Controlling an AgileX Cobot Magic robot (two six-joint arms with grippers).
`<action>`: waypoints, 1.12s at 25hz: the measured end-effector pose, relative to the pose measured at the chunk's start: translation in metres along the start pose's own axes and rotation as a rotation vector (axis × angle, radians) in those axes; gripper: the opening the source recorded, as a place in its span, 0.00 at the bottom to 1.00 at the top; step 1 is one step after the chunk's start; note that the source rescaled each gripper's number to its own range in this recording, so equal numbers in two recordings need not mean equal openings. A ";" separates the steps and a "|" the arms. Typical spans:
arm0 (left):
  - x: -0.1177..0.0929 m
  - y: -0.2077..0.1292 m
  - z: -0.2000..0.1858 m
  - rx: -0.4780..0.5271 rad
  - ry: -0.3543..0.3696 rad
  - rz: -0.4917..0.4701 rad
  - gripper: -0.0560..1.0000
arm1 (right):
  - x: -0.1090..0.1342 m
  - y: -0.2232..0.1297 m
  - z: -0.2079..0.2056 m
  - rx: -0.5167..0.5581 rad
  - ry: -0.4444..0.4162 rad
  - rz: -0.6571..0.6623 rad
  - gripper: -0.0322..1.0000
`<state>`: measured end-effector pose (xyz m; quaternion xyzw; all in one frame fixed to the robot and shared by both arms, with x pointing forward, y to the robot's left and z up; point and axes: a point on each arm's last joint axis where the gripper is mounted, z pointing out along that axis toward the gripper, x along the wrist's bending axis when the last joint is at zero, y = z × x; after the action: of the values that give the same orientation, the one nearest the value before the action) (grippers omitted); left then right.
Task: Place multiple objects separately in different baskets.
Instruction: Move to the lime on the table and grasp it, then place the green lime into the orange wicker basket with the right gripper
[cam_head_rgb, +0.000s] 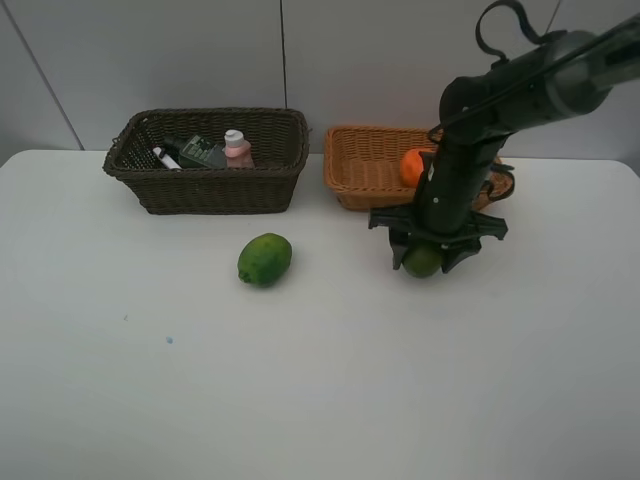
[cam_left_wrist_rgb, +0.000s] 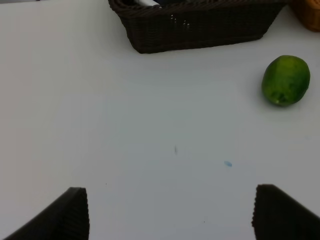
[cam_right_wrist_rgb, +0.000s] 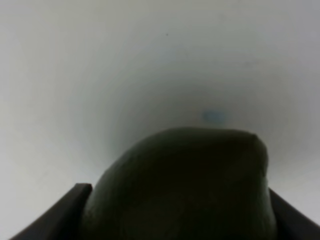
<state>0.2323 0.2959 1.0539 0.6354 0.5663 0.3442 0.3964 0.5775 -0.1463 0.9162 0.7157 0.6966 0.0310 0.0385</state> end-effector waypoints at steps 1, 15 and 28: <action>0.000 0.000 0.000 0.000 0.000 0.000 0.85 | -0.002 0.000 -0.011 -0.022 -0.004 -0.018 0.36; 0.000 0.000 0.000 0.000 0.000 0.000 0.85 | 0.001 0.100 -0.113 -0.378 -0.038 -0.301 0.36; 0.000 0.000 0.000 0.000 0.000 0.000 0.85 | -0.084 0.158 -0.065 -0.329 0.012 -0.133 0.93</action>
<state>0.2323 0.2959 1.0539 0.6354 0.5663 0.3442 0.3964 0.7260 -0.2338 0.9976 0.6518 0.7282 0.1465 0.1531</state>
